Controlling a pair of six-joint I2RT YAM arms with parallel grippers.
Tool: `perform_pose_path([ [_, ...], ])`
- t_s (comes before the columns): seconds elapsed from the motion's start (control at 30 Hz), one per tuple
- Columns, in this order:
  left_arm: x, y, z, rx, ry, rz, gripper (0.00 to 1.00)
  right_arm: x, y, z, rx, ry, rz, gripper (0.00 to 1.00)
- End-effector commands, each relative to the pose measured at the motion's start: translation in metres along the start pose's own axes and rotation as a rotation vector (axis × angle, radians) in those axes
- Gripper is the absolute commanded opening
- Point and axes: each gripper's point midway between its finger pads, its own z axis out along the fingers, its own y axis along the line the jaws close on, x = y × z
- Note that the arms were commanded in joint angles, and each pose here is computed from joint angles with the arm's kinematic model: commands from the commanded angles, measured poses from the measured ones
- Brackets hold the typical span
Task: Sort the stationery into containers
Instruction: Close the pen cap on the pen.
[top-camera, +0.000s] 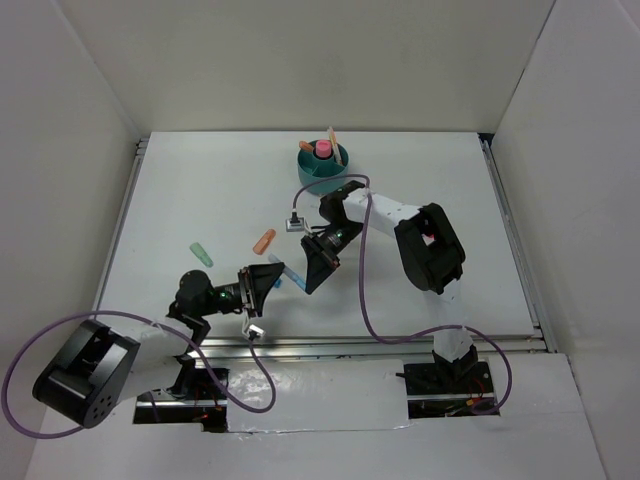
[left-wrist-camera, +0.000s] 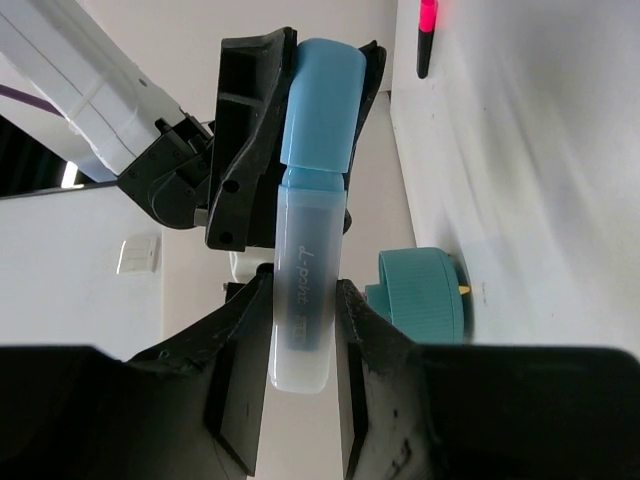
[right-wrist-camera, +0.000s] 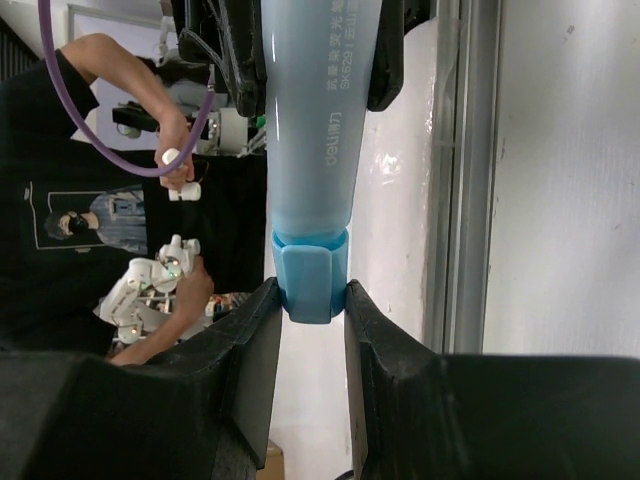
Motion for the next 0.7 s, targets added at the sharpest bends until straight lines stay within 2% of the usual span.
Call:
perform_pose_path([
  [0.0, -0.035, 0.003, 0.005, -0.011, -0.181, 0.031, 0.00, -0.020, 0.032, -0.009, -0.061, -0.069, -0.021, 0.00],
  [0.2, -0.038, 0.002, 0.007, -0.005, -0.202, 0.031, 0.00, -0.026, 0.031, -0.008, -0.072, -0.074, 0.012, 0.00],
  [0.47, -0.037, 0.005, 0.014, -0.018, -0.215, -0.008, 0.00, -0.037, 0.035, -0.011, -0.082, -0.095, -0.040, 0.00],
  [0.67, -0.038, 0.005, 0.017, -0.023, -0.217, -0.008, 0.00, -0.050, 0.036, -0.022, -0.111, -0.153, -0.030, 0.00],
])
